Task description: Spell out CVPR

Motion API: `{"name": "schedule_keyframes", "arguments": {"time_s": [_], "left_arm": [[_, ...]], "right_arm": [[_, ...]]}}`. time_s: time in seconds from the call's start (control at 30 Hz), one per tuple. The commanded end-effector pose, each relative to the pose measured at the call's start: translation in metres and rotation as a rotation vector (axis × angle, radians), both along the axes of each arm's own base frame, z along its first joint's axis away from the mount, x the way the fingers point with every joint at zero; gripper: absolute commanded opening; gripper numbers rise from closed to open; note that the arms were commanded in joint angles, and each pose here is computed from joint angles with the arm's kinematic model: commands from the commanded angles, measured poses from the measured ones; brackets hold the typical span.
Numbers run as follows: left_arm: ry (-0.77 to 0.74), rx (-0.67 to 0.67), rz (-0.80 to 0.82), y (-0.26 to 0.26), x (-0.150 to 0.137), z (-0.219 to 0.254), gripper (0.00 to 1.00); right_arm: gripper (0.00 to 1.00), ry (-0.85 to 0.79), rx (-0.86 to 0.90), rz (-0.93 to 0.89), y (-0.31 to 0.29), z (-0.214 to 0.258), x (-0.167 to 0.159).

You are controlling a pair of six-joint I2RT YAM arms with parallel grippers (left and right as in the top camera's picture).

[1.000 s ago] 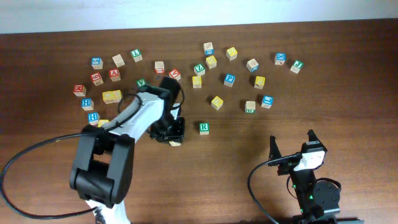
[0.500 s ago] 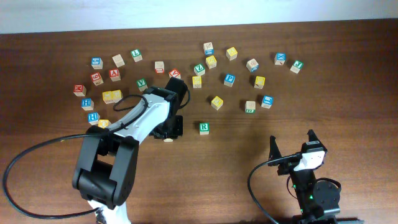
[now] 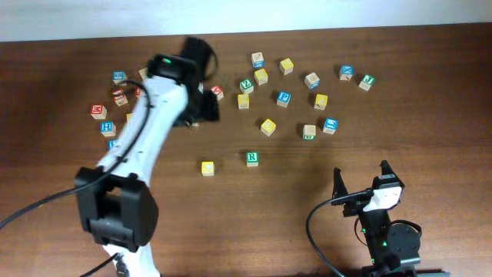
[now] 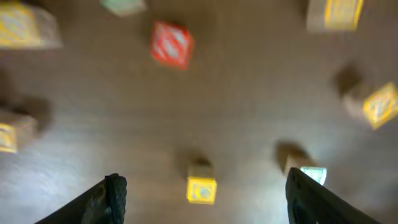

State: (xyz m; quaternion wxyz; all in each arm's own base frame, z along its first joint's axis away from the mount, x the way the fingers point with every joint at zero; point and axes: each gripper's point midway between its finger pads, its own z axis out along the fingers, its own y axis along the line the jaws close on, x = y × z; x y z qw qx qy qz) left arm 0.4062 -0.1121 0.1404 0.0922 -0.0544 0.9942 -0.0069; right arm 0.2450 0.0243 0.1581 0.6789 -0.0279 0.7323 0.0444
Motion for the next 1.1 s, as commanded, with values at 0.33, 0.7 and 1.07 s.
{"name": "schedule_keyframes", "arguments": {"time_s": [0.33,0.7,1.07], "left_arm": [[-0.386,-0.073,0.305,0.112,0.100,0.050,0.99],[-0.405,0.010,0.343,0.129,0.134,0.003,0.99],[-0.161,-0.005,0.130,0.086,0.119,-0.097,0.89]], "right_arm": [[0.98,0.004,0.003,-0.017,-0.003,-0.002,0.000],[0.98,0.004,0.003,-0.017,-0.003,-0.002,0.000],[0.98,0.004,0.003,-0.017,-0.003,-0.002,0.000]]}}
